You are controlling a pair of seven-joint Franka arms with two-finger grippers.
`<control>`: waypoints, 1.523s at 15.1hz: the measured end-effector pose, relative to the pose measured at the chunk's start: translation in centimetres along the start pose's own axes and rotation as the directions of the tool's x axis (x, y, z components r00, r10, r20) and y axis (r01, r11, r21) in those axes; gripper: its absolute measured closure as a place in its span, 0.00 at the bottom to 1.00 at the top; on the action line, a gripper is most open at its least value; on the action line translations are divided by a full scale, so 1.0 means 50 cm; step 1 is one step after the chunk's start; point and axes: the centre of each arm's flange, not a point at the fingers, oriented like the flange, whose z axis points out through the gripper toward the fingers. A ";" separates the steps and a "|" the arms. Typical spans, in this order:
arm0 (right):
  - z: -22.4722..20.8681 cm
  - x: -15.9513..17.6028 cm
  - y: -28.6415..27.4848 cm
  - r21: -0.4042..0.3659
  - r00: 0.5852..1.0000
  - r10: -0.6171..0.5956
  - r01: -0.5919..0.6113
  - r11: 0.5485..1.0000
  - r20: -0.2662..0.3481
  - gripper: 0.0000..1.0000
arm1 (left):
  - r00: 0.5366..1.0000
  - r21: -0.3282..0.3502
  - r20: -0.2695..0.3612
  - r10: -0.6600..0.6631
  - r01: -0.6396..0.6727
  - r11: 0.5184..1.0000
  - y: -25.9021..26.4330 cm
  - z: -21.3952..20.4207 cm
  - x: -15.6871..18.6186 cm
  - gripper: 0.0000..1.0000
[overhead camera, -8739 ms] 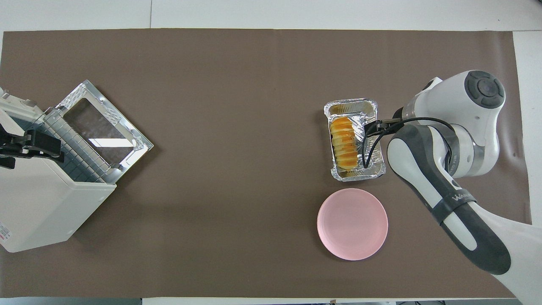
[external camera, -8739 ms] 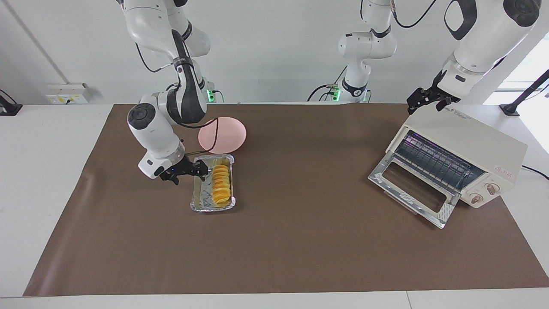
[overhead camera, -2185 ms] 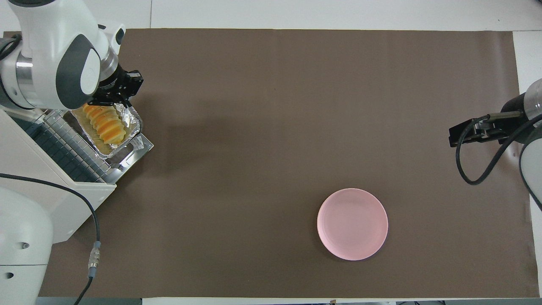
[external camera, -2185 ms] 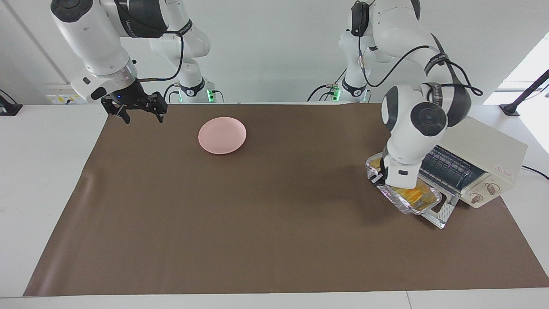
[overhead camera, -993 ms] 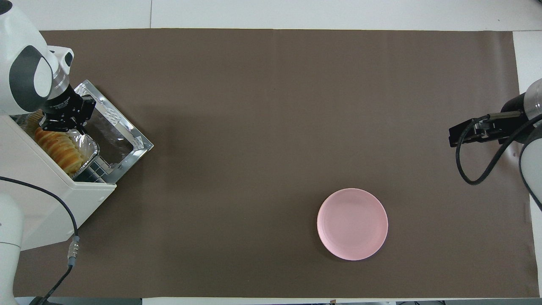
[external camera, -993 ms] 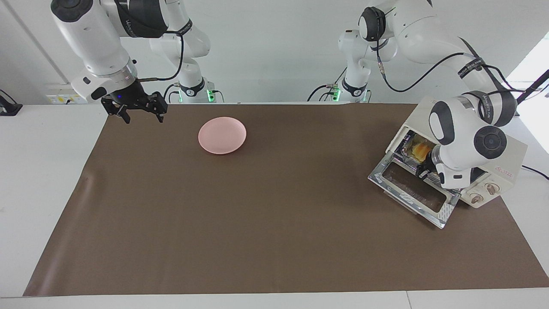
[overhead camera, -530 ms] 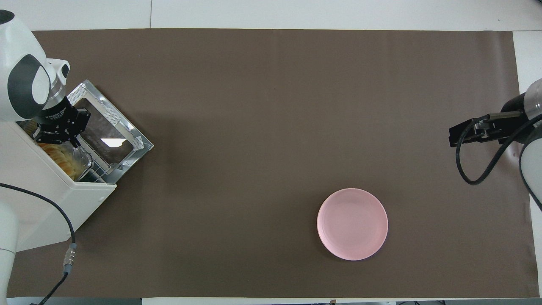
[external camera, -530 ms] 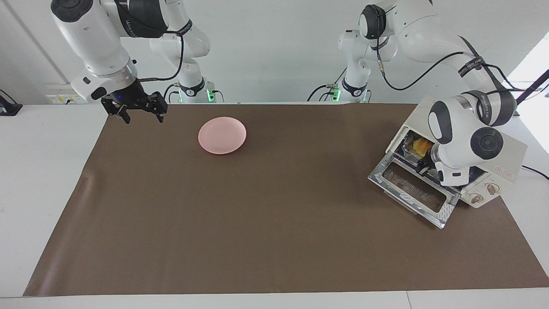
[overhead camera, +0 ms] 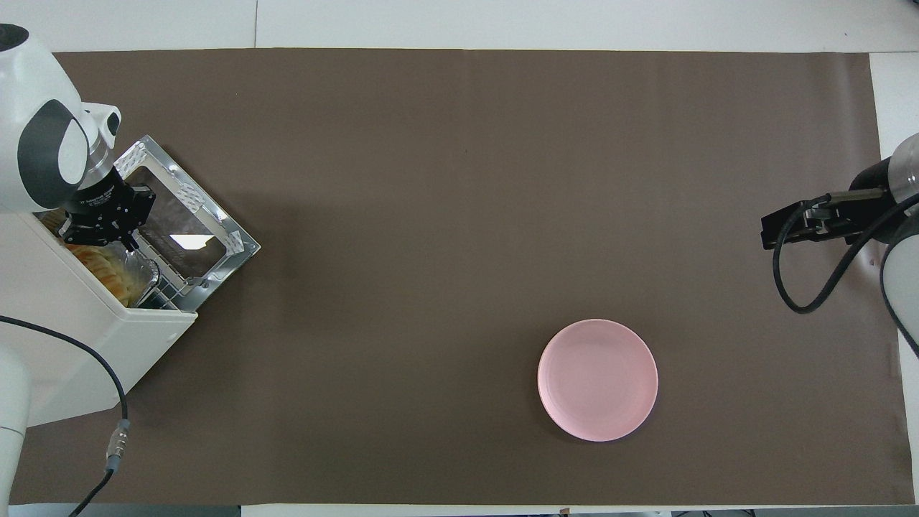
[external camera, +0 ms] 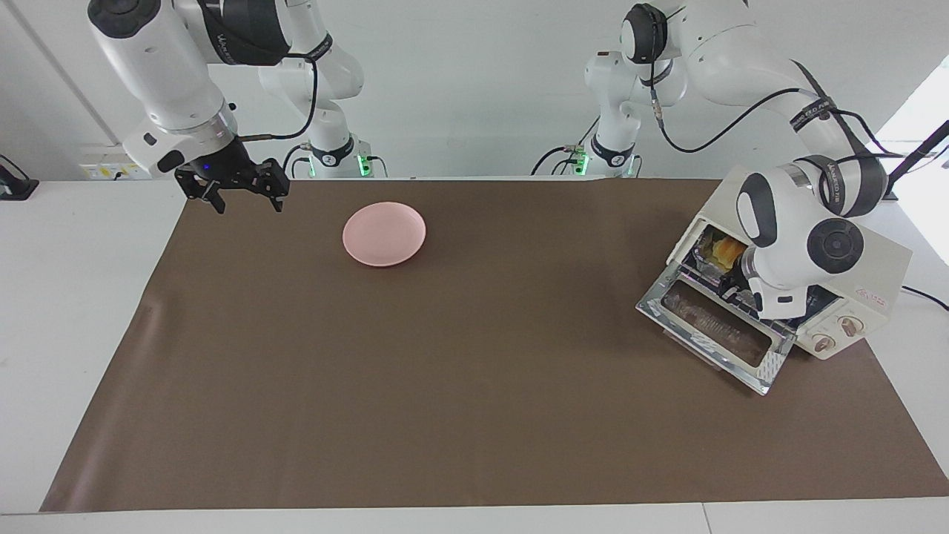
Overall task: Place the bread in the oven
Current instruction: 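Release the tray and withdraw the left gripper from the oven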
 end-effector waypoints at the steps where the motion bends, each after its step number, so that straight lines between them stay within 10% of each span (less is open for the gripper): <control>1: 0.000 0.000 0.000 0.000 1.000 0.000 0.000 1.000 0.000 0.00 | 1.000 -0.001 -0.002 0.000 0.000 1.000 0.001 0.000 0.000 0.98; 6: 0.000 0.000 0.000 0.000 1.000 0.000 0.000 1.000 0.000 0.00 | 1.000 -0.006 -0.010 0.012 -0.012 1.000 0.002 -0.001 0.001 0.69; 12: 0.000 0.000 0.000 0.000 1.000 0.000 0.000 1.000 0.000 0.00 | 0.996 -0.019 -0.067 0.063 -0.064 0.998 0.012 -0.019 0.000 0.02; 23: 0.000 0.000 0.000 0.000 1.000 0.000 0.000 1.000 0.000 0.00 | 0.899 -0.100 -0.200 0.389 -0.413 0.905 -0.088 -0.200 -0.049 0.00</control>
